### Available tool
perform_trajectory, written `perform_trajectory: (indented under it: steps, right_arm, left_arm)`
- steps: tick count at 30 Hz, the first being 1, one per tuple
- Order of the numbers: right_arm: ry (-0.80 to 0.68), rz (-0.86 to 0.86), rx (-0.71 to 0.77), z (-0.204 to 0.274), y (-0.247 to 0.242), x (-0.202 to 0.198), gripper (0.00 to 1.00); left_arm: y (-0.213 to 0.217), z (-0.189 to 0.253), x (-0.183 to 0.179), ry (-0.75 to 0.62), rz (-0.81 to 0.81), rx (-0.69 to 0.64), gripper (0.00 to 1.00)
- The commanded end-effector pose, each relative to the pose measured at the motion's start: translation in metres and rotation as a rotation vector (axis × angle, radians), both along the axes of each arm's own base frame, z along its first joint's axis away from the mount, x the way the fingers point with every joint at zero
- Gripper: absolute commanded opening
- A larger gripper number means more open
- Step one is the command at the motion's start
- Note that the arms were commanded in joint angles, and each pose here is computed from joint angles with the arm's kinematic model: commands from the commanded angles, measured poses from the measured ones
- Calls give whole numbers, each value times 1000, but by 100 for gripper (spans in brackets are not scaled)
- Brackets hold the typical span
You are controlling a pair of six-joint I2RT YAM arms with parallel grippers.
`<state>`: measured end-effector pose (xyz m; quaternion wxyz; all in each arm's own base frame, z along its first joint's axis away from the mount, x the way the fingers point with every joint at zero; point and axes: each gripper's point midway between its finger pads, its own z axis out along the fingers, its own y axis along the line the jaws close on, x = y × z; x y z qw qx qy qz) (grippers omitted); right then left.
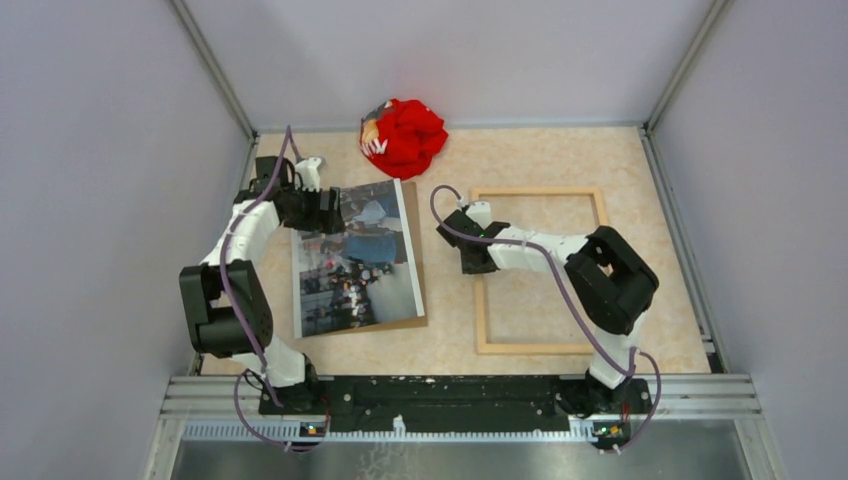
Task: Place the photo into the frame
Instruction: Turn over the photo frame at the center of the board.
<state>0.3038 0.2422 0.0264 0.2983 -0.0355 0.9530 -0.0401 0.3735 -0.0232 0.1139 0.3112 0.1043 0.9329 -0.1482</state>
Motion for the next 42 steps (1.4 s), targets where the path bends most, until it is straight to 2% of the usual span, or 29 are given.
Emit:
perform_trajectory:
  steps: [1,6,12,15,18,24,27,34,42]
  right_arm:
    - [-5,-37,10,-2,-1,-4,33]
    - [20,-43,11,-11,-3,-10,39]
    - [28,-33,36,-6,4,-9,33]
    - [-1,-13,67,18,15,1,21]
    - [-34,15,109,51,29,11,0]
    - [-104,79,227,133,61,30,0]
    - [-127,135,344,185,85,33,0]
    - [-143,244,735,304,140,18,0]
    - [-29,352,1173,372,169,0,0]
  left_arm:
    - [-4,33,-1,-79,-34,-13,98]
    - [-7,44,-2,-111,-47,-21,98]
    - [-12,51,-4,-128,-71,-41,98]
    - [-15,52,-4,-128,-80,-51,99]
    - [-17,52,-4,-126,-85,-59,98]
    - [-24,53,-9,-130,-113,-95,99]
    - [-33,51,-15,-138,-152,-128,99]
    - [-52,62,-21,-173,-203,-170,98]
    - [-73,91,-29,-258,-273,-207,98]
